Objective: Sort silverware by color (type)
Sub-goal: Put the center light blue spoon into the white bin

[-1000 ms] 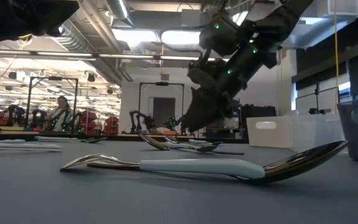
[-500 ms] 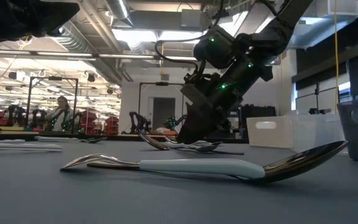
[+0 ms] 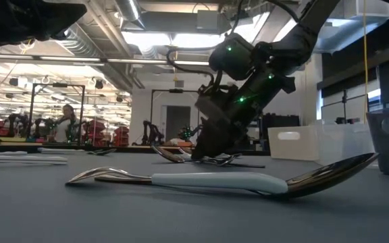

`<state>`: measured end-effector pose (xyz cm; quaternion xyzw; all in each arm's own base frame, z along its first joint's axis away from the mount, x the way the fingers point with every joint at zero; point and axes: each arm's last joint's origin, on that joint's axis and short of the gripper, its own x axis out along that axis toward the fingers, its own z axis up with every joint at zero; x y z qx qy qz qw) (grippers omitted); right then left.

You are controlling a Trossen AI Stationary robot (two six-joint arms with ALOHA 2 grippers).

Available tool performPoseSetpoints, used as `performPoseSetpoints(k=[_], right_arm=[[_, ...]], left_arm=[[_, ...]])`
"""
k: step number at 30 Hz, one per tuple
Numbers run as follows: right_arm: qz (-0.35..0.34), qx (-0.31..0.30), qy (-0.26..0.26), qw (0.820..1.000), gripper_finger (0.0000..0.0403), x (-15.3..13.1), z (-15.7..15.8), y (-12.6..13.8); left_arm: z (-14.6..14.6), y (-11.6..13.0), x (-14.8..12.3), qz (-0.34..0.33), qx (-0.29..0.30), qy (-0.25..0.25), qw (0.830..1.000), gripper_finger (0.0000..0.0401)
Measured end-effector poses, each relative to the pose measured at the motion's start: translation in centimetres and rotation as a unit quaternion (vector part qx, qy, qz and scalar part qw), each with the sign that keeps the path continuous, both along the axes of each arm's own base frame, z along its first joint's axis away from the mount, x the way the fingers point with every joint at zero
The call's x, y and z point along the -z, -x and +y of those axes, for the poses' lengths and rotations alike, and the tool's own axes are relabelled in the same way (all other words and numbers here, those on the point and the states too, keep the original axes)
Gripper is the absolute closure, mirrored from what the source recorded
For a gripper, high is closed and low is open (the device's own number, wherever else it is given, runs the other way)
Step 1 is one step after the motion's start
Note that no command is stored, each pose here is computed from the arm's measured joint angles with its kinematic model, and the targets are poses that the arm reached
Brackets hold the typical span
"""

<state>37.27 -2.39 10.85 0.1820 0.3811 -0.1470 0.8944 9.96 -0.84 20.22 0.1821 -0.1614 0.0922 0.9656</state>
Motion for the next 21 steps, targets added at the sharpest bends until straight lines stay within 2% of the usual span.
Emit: performPoseSetpoints(k=[6, 15, 21], right_arm=[[0.008, -0.001, 0.016, 1.0, 0.0289, 0.4, 0.38, -0.05], [0.03, -0.027, 0.075, 0.996, 0.0389, 0.46, 0.24, 0.01], [0.031, -0.043, 0.091, 0.994, 0.0381, 0.23, 0.21, 0.05]], left_arm=[[0.0, 0.01, -0.03, -0.001, 0.0, -0.001, 1.0, 0.0399], [0.0, -0.01, 0.01, 0.0, 0.005, 0.012, 1.0, 0.0399], [0.0, -0.01, 0.02, 0.0, 0.005, 0.012, 1.0, 0.0399]])
